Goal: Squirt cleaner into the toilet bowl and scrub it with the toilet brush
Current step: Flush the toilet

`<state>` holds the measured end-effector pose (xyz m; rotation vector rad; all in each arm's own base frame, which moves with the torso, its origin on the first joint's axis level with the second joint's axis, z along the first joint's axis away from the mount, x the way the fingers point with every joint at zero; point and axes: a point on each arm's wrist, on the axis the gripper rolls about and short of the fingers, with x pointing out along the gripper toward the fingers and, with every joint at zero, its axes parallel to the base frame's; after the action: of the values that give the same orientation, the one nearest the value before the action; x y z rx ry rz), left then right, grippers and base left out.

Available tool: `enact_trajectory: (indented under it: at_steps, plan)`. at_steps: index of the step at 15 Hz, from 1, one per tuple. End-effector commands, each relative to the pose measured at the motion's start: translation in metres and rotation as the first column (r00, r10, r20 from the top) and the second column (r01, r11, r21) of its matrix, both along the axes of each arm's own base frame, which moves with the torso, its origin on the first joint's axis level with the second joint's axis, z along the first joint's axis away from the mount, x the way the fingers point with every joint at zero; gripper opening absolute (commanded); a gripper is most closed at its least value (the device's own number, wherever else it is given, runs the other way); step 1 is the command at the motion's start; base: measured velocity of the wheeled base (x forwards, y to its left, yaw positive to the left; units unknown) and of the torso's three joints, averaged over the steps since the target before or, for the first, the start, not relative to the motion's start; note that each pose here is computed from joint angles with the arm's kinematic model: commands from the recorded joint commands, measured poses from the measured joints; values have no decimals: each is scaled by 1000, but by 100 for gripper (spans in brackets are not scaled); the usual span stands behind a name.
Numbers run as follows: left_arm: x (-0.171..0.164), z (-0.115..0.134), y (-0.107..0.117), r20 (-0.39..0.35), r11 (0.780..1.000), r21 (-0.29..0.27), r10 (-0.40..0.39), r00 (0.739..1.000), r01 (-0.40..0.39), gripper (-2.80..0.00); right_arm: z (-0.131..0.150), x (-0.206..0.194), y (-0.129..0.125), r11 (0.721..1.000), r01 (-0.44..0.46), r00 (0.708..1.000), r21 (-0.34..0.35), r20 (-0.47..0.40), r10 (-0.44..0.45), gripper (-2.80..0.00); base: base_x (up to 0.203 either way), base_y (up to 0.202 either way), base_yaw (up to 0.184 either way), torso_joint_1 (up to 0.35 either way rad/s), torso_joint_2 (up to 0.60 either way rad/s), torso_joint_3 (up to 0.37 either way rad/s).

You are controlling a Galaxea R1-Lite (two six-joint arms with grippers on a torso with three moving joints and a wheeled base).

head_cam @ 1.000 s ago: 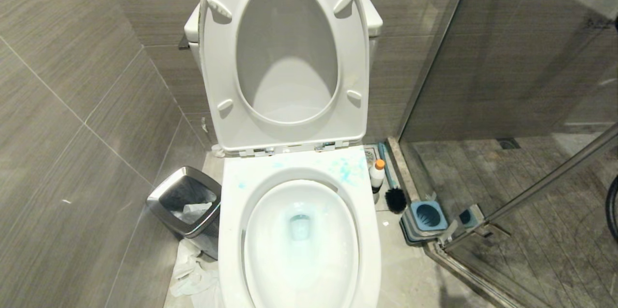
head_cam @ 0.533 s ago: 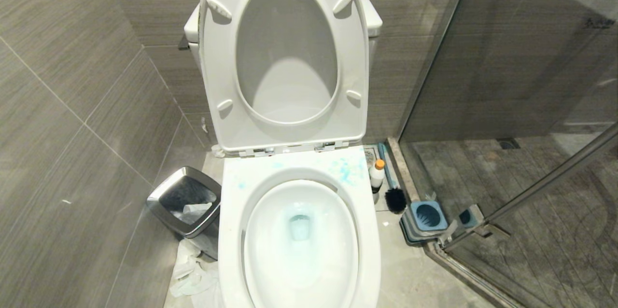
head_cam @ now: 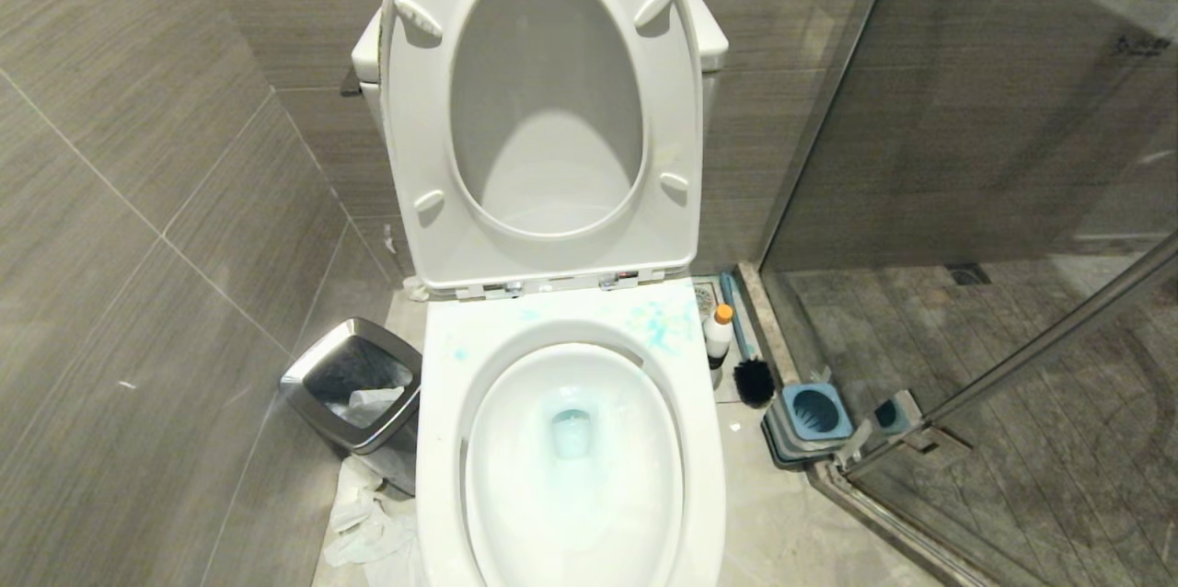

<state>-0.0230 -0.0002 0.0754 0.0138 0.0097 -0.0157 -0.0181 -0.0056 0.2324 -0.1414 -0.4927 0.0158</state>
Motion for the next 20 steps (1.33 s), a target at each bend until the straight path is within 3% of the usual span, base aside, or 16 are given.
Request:
enact_trajectory:
  at_steps: [1, 3, 9, 13, 15, 18, 20]
  plan:
    - [0, 0, 0, -1, 1000, 0, -1, 1000, 1, -280, -24, -7, -2, 996, 81, 996, 42, -24, -80, -280, 0, 0, 0, 0, 0, 0]
    - [0, 0, 0, -1, 1000, 0, -1, 1000, 1, -280, -33, -3, 0, 988, 145, 988, 56, -62, -141, -280, 0, 0, 0, 0, 0, 0]
    - [0, 0, 0, -2, 1000, 0, 2, 1000, -2, -280, -98, -3, 3, 991, 133, 978, 17, -167, -128, -280, 0, 0, 0, 0, 0, 0]
    - [0, 0, 0, -1, 1000, 0, 0, 1000, 0, -280, -138, -5, 4, 995, 96, 944, 2, -318, -91, -280, 0, 0, 0, 0, 0, 0]
    - [0, 0, 0, -1, 1000, -1, 0, 1000, 0, -280, -150, -5, 6, 999, 38, 911, -5, -410, -36, -280, 0, 0, 0, 0, 0, 0]
    - [0, 0, 0, -2, 1000, -1, 0, 1000, 0, -280, -157, -5, 6, 1000, 10, 882, -17, -471, -17, -280, 0, 0, 0, 0, 0, 0]
    - [0, 0, 0, -2, 1000, -1, -1, 1000, 1, -280, -156, -5, 6, 1000, 3, 879, 0, -477, -3, -280, 0, 0, 0, 0, 0, 0]
